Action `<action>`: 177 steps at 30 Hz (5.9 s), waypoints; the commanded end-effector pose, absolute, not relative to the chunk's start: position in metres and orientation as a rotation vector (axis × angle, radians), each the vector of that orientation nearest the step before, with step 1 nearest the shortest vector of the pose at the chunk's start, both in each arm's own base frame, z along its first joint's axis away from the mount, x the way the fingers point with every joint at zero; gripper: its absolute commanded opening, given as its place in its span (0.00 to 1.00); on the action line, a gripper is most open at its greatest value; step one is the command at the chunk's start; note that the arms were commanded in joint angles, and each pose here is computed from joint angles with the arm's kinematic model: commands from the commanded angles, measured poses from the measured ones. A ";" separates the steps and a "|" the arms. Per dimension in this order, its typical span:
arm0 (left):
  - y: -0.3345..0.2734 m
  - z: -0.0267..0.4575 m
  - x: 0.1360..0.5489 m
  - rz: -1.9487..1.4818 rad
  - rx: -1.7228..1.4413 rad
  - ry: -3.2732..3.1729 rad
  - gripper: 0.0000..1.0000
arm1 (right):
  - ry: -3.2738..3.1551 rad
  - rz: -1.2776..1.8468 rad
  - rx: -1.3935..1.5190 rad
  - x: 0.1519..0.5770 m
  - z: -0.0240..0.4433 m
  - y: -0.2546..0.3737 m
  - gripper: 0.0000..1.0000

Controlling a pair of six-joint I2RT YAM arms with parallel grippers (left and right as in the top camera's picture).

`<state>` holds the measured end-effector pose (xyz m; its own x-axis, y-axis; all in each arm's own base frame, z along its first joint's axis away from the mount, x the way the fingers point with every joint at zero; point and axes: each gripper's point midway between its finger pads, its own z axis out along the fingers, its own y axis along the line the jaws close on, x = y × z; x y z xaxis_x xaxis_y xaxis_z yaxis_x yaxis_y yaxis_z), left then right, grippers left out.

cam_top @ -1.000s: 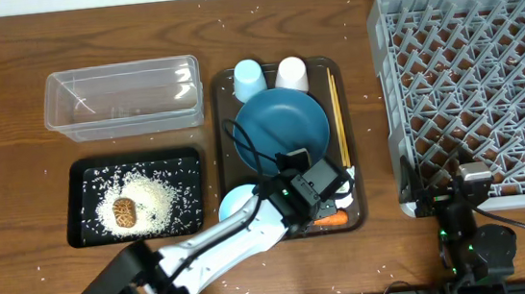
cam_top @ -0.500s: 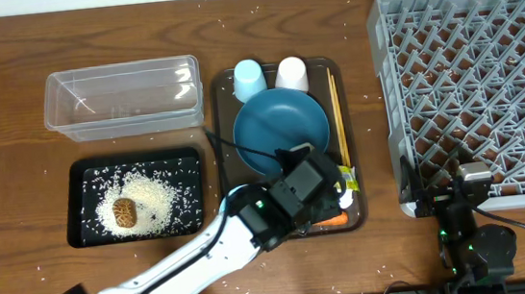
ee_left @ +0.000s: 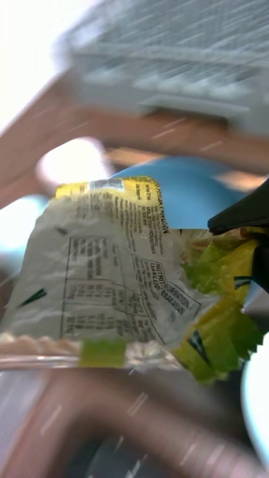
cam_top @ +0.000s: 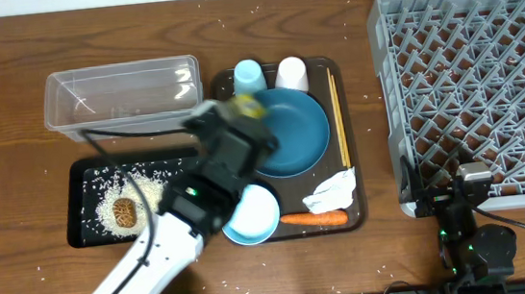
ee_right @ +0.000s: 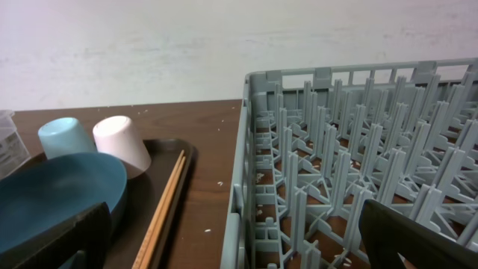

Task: Sort waste into correct bins and load items into the dishwasher rack
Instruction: 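Lift the wrapper and carry it left into the clear plastic bin, then release the wrapper and move the left gripper back to the white tissue, then lower the left gripper onto the white tissue and close on it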

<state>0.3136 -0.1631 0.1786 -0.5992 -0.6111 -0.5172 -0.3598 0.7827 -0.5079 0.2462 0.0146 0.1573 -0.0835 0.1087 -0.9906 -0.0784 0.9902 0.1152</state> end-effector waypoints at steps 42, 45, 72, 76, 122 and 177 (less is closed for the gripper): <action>0.017 0.147 0.420 -0.324 -1.070 2.047 0.61 | 1.651 0.136 0.022 0.246 0.156 0.012 0.99; 0.013 0.162 0.417 -0.360 -1.041 2.033 0.62 | 1.651 0.136 0.022 0.246 0.156 0.012 0.99; -0.298 0.200 0.221 -0.915 0.242 2.433 0.75 | 1.651 0.136 0.022 0.246 0.156 0.012 0.99; -0.324 0.175 0.196 -0.853 0.446 2.465 0.75 | 1.651 0.136 0.022 0.246 0.156 0.012 0.99; -0.340 0.059 0.200 -0.401 0.798 2.521 0.98 | 1.651 0.136 0.022 0.246 0.156 0.012 0.99; -0.348 0.016 0.215 -0.317 0.779 2.520 0.45 | 1.651 0.136 0.022 0.246 0.156 0.012 0.99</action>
<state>0.2124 -0.3493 0.0192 -0.7279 0.4603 -0.5083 0.5793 0.8093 -0.0967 0.2462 0.0145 0.1574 -0.0831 0.1087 -0.9906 -0.0780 0.9903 0.1152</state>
